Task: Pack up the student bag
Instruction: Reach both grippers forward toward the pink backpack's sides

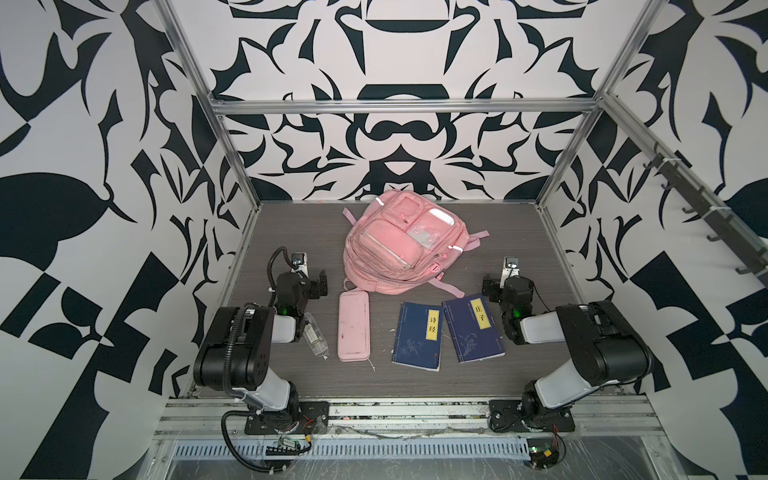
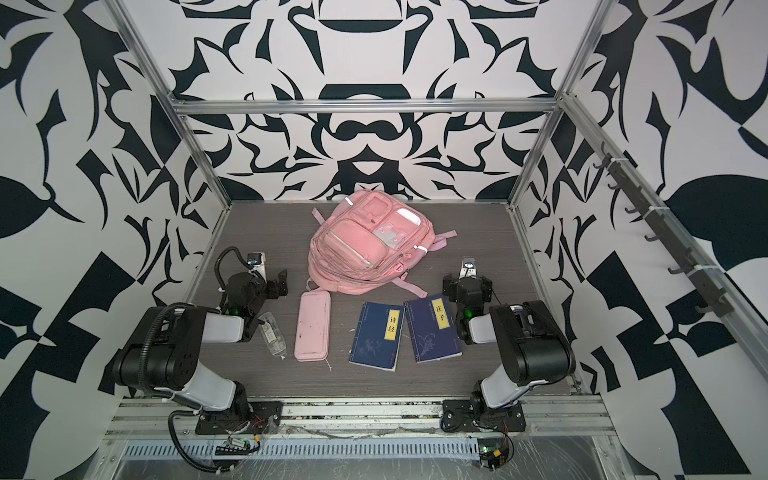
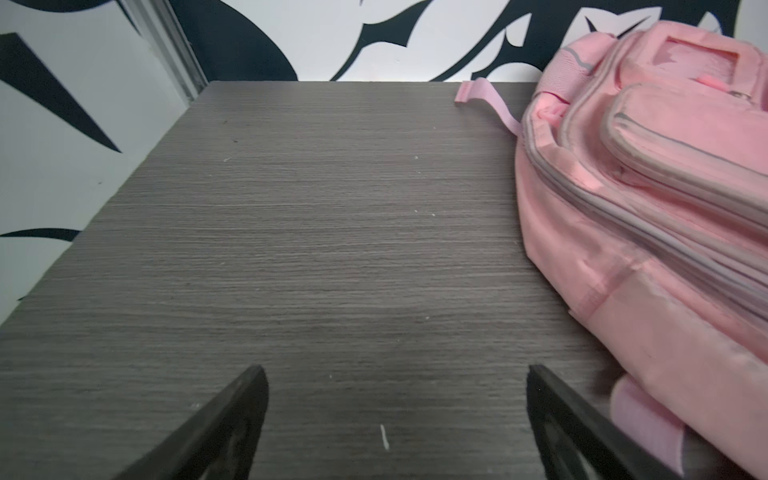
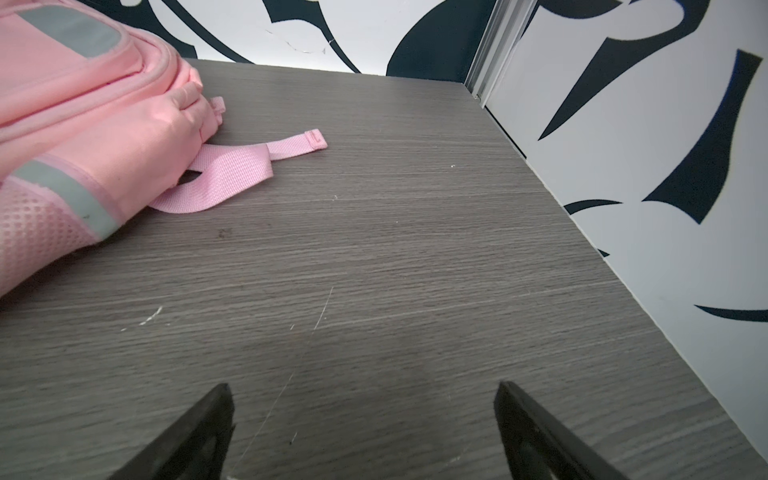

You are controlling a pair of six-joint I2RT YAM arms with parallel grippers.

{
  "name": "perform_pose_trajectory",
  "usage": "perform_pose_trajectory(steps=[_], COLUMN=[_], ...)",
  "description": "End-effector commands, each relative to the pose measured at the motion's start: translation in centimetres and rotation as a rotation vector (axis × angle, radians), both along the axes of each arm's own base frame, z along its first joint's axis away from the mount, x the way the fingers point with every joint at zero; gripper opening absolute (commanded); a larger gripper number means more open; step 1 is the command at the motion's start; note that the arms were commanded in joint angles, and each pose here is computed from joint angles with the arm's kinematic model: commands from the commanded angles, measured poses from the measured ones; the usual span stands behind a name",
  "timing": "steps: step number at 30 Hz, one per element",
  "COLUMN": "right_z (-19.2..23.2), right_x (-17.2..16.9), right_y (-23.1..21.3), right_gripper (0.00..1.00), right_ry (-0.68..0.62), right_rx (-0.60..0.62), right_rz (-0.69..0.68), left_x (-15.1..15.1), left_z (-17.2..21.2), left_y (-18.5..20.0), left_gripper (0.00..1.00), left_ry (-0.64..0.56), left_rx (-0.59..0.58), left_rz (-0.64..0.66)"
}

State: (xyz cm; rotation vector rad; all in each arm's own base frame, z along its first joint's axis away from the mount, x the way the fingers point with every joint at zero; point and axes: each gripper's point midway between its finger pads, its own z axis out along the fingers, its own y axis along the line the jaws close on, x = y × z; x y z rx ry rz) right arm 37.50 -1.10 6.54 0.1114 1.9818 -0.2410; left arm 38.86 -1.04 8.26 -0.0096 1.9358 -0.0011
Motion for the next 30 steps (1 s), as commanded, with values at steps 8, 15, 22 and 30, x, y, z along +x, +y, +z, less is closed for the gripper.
perform_pose_trajectory(steps=[8, 15, 22, 30], right_z=[9.8, 12.6, 9.2, 7.4], right_x=[-0.7, -0.7, 0.4, 0.6], right_y=[-1.7, -0.7, 9.2, 18.0], right_gripper=[1.0, 1.0, 1.0, 0.93], right_ry=[-0.057, 0.129, 0.281, 0.398], right_rx=[-0.101, 0.057, 0.287, 0.457], right_rz=[-0.322, -0.389, 0.031, 0.319], left_x=[-3.2, -3.2, -1.9, -2.6], left_z=[7.9, 13.0, 13.1, 11.3], left_y=[1.4, 0.2, -6.9, -16.0], left_gripper=[0.99, 0.99, 0.99, 0.95], left_ry=[-0.247, -0.179, 0.096, 0.351], left_rx=[0.069, -0.269, -0.537, -0.753], left_rz=[0.189, 0.234, -0.029, -0.203])
